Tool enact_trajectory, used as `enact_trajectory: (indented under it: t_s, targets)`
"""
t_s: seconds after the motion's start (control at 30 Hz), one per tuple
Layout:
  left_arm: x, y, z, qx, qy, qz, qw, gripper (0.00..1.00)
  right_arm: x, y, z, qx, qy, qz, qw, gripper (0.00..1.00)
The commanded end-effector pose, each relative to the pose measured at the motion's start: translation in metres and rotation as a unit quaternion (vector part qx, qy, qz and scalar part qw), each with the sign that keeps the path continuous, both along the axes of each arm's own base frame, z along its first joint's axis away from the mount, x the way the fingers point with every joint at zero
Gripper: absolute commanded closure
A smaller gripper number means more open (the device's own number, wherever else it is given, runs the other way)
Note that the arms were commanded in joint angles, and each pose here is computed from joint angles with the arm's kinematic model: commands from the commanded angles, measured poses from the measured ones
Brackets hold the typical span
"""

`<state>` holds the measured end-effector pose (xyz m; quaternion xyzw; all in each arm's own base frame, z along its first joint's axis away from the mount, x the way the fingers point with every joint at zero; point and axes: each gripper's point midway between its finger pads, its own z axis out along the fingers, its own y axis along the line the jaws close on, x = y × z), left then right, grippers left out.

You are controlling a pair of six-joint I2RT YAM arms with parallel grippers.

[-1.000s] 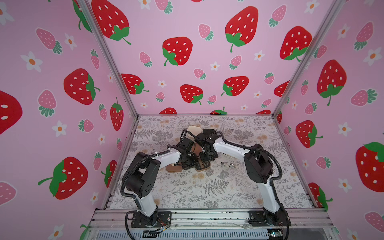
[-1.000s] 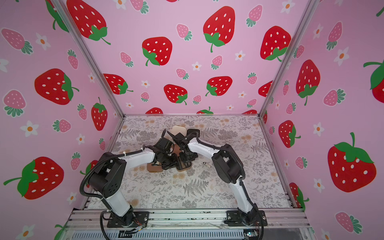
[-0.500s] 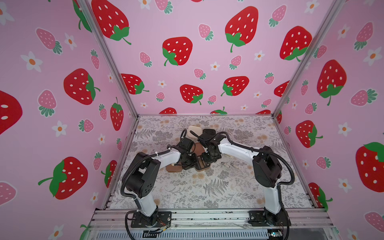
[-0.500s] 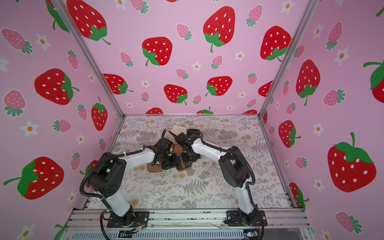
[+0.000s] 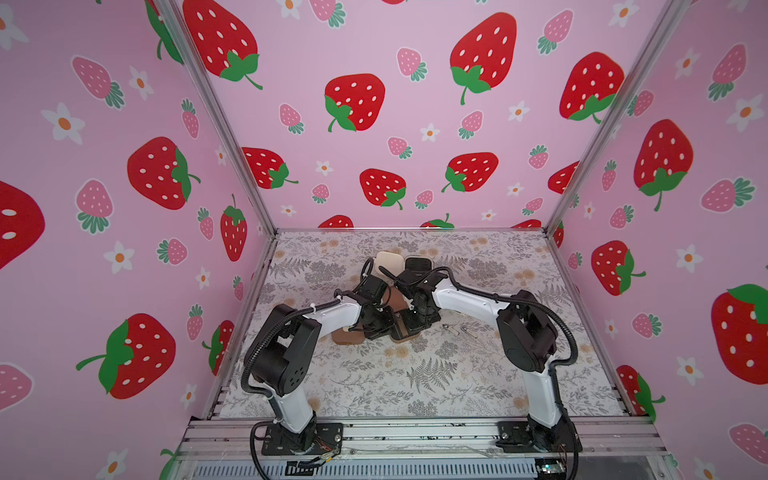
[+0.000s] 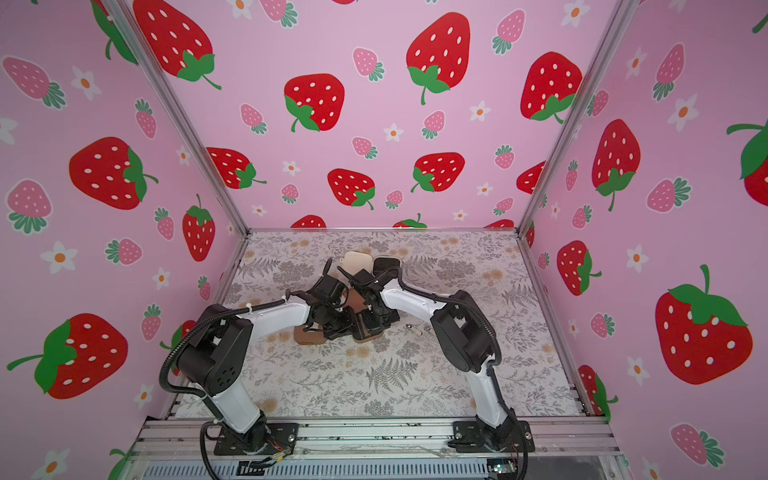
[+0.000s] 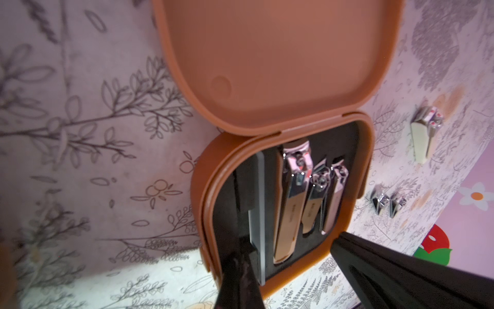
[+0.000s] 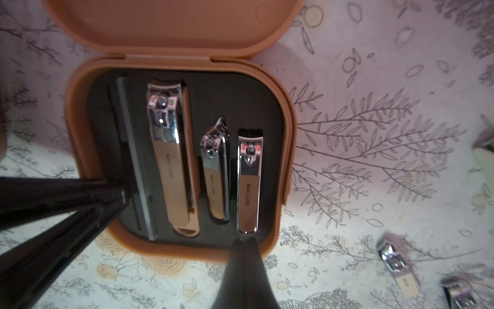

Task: Organize nail clipper sets
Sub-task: Place the nail clipper in the storage box.

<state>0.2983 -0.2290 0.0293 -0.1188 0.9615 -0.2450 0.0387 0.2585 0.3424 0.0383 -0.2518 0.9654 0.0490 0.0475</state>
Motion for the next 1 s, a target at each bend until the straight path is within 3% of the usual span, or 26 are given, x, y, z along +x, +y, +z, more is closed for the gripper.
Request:
enact_trajectory:
  t_s: [0.0, 0.97]
  targets:
    - [-0.007, 0.006, -0.007, 0.021, 0.022, 0.0, 1.0, 1.0, -0.003, 0.003, -0.005, -0.005, 0.006, -0.001, 1.0, 1.0]
    - [-0.009, 0.007, -0.01, 0.023, 0.024, 0.001, 0.999, 1.0, 0.001, -0.012, -0.062, -0.06, 0.024, -0.016, 0.998, 1.0]
